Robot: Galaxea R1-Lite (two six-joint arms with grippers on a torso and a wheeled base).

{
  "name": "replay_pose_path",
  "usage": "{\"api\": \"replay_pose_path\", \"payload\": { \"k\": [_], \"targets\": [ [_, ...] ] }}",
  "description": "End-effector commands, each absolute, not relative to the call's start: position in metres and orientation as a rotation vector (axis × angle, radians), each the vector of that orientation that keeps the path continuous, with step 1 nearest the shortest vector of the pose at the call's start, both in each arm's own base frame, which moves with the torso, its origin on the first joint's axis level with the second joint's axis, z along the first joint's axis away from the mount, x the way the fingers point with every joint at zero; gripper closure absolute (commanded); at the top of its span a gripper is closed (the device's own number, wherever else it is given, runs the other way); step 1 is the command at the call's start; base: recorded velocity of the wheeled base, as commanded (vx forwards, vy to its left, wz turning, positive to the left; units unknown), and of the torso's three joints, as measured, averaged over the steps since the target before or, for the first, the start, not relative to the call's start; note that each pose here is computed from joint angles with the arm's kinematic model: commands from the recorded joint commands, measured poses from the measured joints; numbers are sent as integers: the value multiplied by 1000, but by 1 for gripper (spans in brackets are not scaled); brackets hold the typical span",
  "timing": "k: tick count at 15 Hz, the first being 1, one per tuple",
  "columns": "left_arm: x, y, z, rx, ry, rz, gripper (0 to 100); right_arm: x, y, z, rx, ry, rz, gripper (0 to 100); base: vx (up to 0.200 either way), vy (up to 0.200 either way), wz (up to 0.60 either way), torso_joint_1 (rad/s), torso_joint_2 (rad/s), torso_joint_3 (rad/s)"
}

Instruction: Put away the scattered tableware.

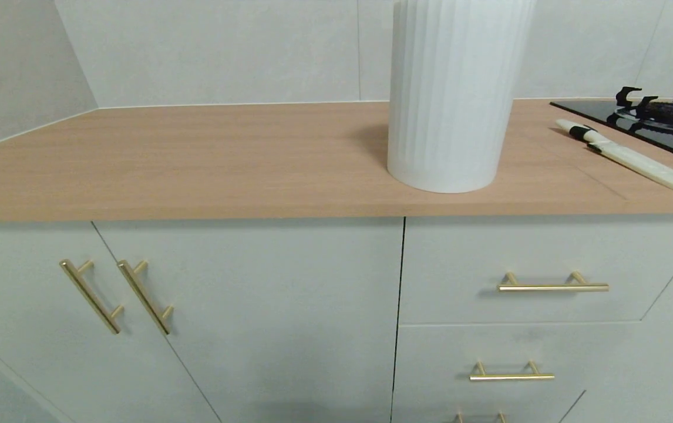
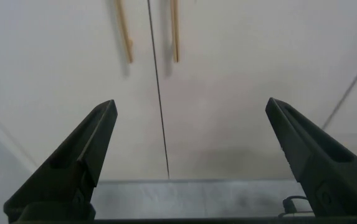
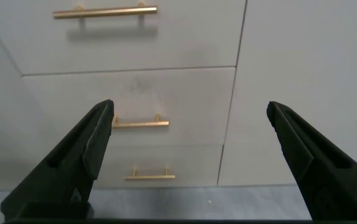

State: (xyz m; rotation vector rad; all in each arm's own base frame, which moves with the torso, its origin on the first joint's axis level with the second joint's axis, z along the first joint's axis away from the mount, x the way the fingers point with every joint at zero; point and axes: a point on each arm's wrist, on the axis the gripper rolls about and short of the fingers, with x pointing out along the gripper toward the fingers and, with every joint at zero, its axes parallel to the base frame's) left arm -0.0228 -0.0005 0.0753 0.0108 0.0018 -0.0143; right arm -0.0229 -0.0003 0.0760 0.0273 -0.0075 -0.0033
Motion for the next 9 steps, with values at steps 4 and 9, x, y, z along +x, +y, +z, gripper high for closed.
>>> {"api": "replay_pose_path", "payload": {
  "k": [4,9],
  "targets": [
    [-23,-1,75,11,1,-14,0,-23,0,76,26,-6,-3,0,100,0,0,0,0,4],
    [-23,-1,75,9,1,-14,0,-23,0,76,26,-6,-3,0,0,0,0,0,0,0]
  ]
}}
